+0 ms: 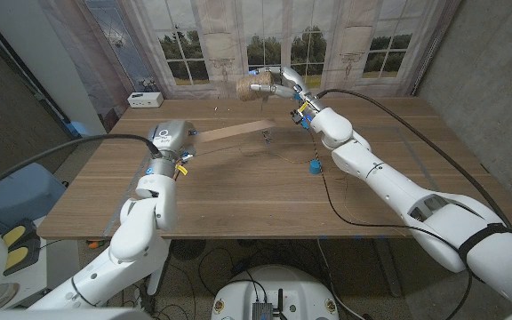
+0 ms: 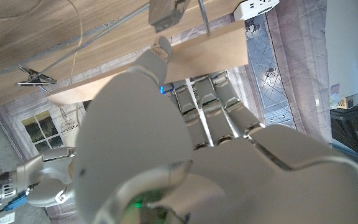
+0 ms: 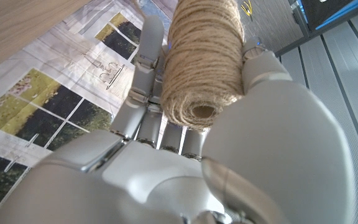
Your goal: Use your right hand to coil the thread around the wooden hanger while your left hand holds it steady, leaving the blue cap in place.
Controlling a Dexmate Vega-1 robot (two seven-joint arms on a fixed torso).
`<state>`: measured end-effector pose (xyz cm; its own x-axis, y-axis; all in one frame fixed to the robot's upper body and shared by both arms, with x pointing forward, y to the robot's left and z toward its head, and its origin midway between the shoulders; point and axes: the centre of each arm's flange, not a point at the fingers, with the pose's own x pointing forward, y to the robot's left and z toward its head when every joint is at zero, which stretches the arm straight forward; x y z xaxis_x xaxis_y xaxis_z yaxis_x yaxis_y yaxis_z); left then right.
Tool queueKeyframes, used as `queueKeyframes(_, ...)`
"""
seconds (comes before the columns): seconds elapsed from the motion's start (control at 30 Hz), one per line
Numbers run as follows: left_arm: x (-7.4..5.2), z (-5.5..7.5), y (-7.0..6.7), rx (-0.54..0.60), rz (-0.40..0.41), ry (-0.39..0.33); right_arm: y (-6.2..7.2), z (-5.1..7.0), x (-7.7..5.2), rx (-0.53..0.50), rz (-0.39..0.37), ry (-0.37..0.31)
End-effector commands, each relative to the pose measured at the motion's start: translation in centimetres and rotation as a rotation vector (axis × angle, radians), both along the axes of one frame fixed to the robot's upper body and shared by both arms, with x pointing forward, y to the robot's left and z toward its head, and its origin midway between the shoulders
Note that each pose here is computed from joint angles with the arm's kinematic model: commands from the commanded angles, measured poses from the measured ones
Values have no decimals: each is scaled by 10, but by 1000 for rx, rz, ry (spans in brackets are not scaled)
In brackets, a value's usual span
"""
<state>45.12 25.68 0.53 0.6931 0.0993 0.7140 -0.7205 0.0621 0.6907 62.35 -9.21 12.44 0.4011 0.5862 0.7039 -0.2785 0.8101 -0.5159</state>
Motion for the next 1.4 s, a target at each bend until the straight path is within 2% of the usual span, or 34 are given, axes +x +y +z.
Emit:
queueKeyframes(0.03, 17, 12, 0, -4, 12, -24, -8, -12, -16, 54, 117, 58)
queueKeyframes(0.3, 21, 23, -7, 13, 19, -49, -26, -32, -25, 78, 99, 79)
queueKeyframes(0.6, 23, 39, -14, 7, 68, -114, -58, -64, -26, 116, 57, 161)
queueKeyframes(0.7, 24, 48, -20, 18, 73, -139, -69, -75, -27, 139, 47, 184)
queueKeyframes(0.9, 26, 60, -29, 30, 87, -194, -83, -86, -28, 178, 46, 219)
queueKeyframes(1.13, 26, 72, -37, 50, 89, -270, -94, -95, -30, 164, 48, 245)
queueKeyframes(1.4, 29, 78, -47, 49, 71, -370, -105, -103, -31, 159, 42, 276)
